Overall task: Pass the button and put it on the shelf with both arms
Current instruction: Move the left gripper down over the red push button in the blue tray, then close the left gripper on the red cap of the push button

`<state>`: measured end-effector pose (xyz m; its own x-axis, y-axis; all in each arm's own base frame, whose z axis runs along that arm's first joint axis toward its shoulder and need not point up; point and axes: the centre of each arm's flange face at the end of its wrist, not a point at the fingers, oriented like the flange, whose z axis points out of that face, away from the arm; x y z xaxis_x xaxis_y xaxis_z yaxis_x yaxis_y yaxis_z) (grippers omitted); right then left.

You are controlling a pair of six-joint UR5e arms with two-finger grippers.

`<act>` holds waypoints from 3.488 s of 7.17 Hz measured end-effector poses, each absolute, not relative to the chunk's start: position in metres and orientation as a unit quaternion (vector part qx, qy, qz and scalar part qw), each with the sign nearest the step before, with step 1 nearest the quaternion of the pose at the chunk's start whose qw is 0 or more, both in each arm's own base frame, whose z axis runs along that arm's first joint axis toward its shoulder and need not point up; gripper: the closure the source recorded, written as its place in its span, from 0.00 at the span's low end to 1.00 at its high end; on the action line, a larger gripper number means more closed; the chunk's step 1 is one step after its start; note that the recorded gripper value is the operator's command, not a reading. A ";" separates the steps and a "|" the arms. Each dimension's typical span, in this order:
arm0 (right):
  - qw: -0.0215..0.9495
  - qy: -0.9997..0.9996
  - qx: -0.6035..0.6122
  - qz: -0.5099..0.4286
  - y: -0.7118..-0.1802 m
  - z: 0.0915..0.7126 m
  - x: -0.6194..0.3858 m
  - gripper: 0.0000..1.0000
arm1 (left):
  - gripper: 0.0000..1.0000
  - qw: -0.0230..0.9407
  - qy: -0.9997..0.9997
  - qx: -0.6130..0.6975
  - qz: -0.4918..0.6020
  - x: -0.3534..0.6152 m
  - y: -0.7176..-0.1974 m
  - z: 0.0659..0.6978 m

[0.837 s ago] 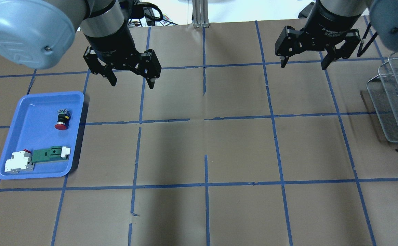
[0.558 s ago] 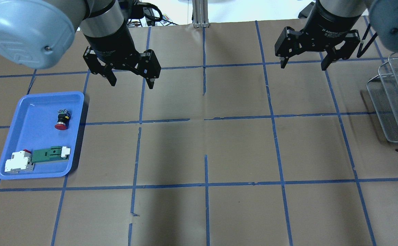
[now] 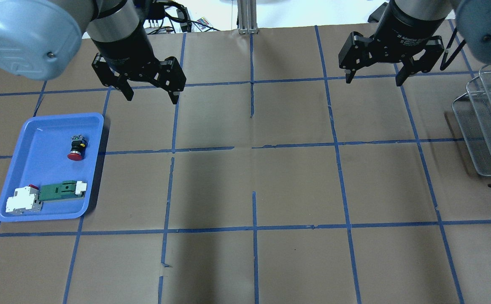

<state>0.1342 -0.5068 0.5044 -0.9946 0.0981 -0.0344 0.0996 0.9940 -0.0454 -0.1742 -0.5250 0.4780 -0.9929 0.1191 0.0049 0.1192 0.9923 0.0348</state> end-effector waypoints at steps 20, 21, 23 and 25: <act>0.016 0.999 0.046 -0.021 -0.508 0.502 0.134 0.00 | 0.93 0.010 -0.989 -0.086 -0.124 0.153 -0.585 0.166; 0.016 0.999 0.045 -0.021 -0.508 0.501 0.134 0.00 | 1.00 0.009 -0.988 -0.087 -0.123 0.154 -0.585 0.166; 0.016 0.999 0.044 -0.021 -0.508 0.501 0.134 0.00 | 1.00 0.003 -0.988 -0.094 -0.122 0.156 -0.587 0.169; 0.018 0.999 0.044 -0.022 -0.508 0.502 0.135 0.00 | 1.00 0.000 -0.979 -0.174 -0.109 0.159 -0.594 0.187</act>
